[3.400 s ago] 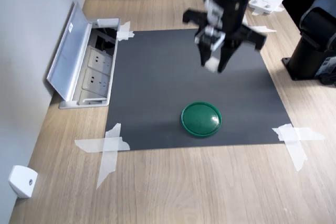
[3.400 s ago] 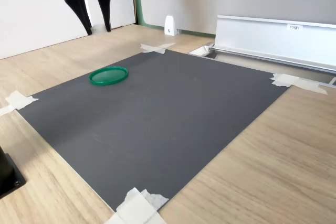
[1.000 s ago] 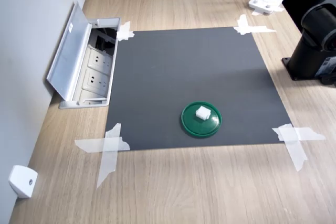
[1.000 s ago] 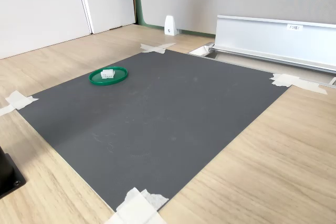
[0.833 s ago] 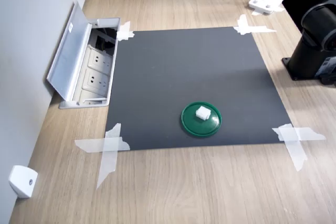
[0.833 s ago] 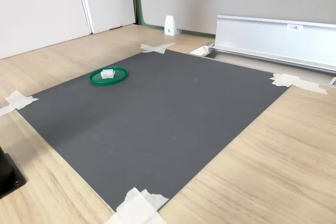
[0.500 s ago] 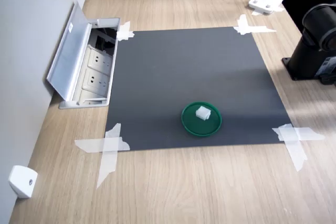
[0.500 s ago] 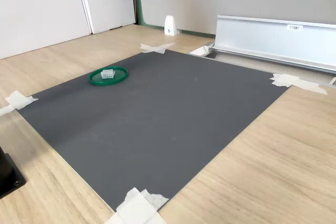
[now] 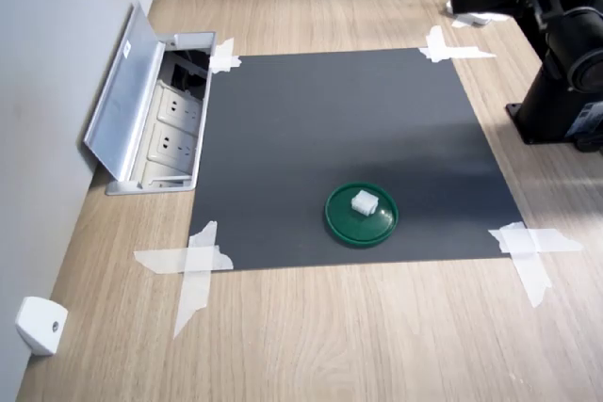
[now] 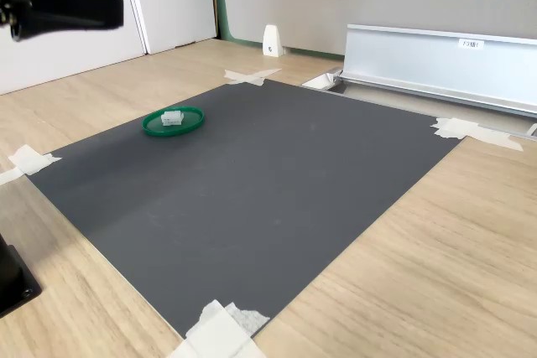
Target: Grasp a white terminal and put it on the green lid.
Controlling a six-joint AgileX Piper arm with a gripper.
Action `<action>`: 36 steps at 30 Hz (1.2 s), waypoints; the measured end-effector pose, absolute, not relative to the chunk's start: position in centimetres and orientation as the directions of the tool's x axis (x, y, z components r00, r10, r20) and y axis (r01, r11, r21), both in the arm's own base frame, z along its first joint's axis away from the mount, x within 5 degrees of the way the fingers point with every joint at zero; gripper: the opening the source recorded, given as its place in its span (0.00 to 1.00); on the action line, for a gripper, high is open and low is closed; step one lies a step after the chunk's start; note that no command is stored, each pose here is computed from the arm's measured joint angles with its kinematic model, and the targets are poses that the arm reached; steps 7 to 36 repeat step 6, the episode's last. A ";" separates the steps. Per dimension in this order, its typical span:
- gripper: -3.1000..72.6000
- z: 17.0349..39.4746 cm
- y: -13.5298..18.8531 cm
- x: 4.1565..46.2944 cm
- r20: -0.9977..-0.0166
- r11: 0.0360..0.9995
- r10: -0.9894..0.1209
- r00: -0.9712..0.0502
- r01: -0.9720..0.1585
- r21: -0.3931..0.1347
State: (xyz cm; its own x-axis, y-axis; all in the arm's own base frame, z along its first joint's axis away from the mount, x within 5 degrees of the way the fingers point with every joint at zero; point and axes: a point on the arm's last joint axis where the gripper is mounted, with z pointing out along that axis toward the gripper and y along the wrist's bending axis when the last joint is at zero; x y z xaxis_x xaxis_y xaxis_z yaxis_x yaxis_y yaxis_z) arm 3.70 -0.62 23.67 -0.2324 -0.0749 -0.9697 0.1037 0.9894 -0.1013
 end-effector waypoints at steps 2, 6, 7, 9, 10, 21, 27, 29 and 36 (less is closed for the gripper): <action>0.03 22.9 -0.7 3.8 -0.962 0.988 -0.068 -0.263 0.116 -0.101; 0.03 22.2 -0.8 3.9 -0.954 0.987 -0.059 -0.293 0.127 -0.100; 0.03 22.2 -0.8 3.9 -0.954 0.987 -0.059 -0.293 0.127 -0.100; 0.03 22.2 -0.8 3.9 -0.954 0.987 -0.059 -0.293 0.127 -0.100; 0.03 22.2 -0.8 3.9 -0.954 0.987 -0.059 -0.293 0.127 -0.100; 0.03 22.2 -0.8 3.9 -0.954 0.987 -0.059 -0.293 0.127 -0.100; 0.03 22.2 -0.8 3.9 -0.954 0.987 -0.059 -0.293 0.127 -0.100; 0.03 22.2 -0.8 3.9 -0.954 0.987 -0.059 -0.293 0.127 -0.100; 0.03 22.2 -0.8 3.9 -0.954 0.987 -0.059 -0.293 0.127 -0.100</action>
